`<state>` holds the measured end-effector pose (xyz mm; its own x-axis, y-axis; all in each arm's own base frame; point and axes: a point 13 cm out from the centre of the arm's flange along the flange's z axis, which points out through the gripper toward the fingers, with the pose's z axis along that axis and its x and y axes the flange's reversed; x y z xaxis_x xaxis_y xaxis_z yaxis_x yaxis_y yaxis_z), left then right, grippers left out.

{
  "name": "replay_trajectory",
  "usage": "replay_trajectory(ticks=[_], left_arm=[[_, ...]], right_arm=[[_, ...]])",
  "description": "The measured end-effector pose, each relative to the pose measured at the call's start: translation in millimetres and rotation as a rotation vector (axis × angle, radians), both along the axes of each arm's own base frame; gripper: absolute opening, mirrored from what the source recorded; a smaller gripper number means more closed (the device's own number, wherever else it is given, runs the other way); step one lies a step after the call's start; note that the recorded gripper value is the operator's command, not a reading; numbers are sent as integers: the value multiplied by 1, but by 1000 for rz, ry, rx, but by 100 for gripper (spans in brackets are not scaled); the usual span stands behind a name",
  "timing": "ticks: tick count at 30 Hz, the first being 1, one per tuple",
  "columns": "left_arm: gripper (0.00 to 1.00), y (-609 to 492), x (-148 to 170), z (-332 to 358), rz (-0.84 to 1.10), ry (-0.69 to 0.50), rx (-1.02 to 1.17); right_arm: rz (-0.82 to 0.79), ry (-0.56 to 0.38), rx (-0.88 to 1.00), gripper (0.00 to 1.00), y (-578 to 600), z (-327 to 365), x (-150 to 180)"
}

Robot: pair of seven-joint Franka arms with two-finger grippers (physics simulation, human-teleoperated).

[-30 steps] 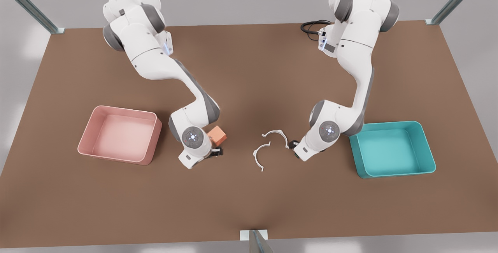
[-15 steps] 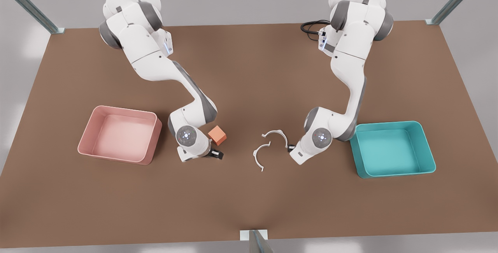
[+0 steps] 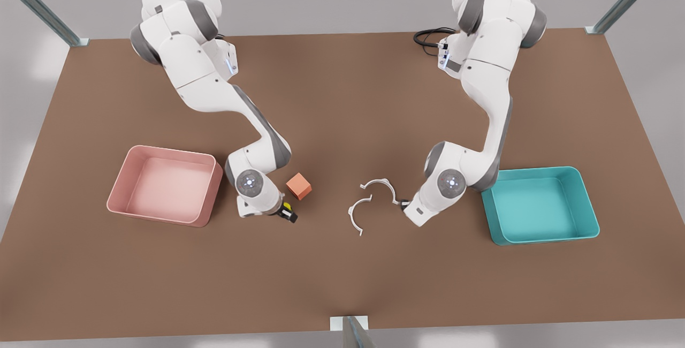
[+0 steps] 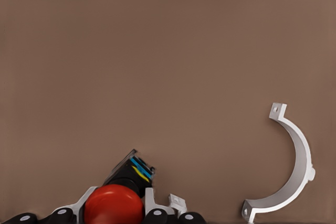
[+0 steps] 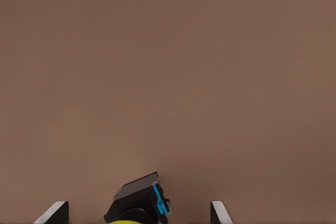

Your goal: Place the red button in the blue storage box with the left arm, and place the yellow button in the pink storage box with the right arm

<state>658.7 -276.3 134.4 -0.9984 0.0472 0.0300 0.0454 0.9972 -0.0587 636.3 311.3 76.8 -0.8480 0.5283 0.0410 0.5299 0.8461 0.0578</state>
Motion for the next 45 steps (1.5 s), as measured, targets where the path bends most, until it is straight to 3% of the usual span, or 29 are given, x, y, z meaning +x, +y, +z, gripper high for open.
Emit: replay_trajectory(ticks=[7,11,13,14,15,16,22,24,28,31,35,42,45], left_arm=[[49,217,41,88,186,-5,6],[49,357,24,76,146,51,94],[49,383,14,61,84,87,103],[52,391,9,48,52,110,102],[66,393,4,32,14,137,98],[100,392,0,19,-24,159,91],[100,383,7,30,-120,126,-29],[100,356,17,62,-157,82,-60],[100,290,31,184,-231,-74,-63],[100,260,15,294,-272,-194,-5],[100,198,-36,376,-323,-235,44],[100,187,-69,375,-252,-119,60],[100,194,-74,369,-208,-83,63]], right_arm=[[14,15,-18,100,20,-19,-19],[7,20,-34,100,15,-29,-20],[3,20,-38,90,13,-32,-21],[0,19,-38,90,13,-32,-20],[-2,17,-39,90,12,-33,-19],[-5,14,-40,90,12,-32,-18],[-12,-9,-42,87,10,-27,-10],[-15,-16,-40,78,9,-26,-8],[-18,-22,-38,59,10,-26,-6],[-21,-26,-35,45,10,-26,-5],[-23,-45,-24,45,12,-15,1],[-45,-143,-5,45,-32,79,43],[-56,-133,-34,45,-84,110,41]])
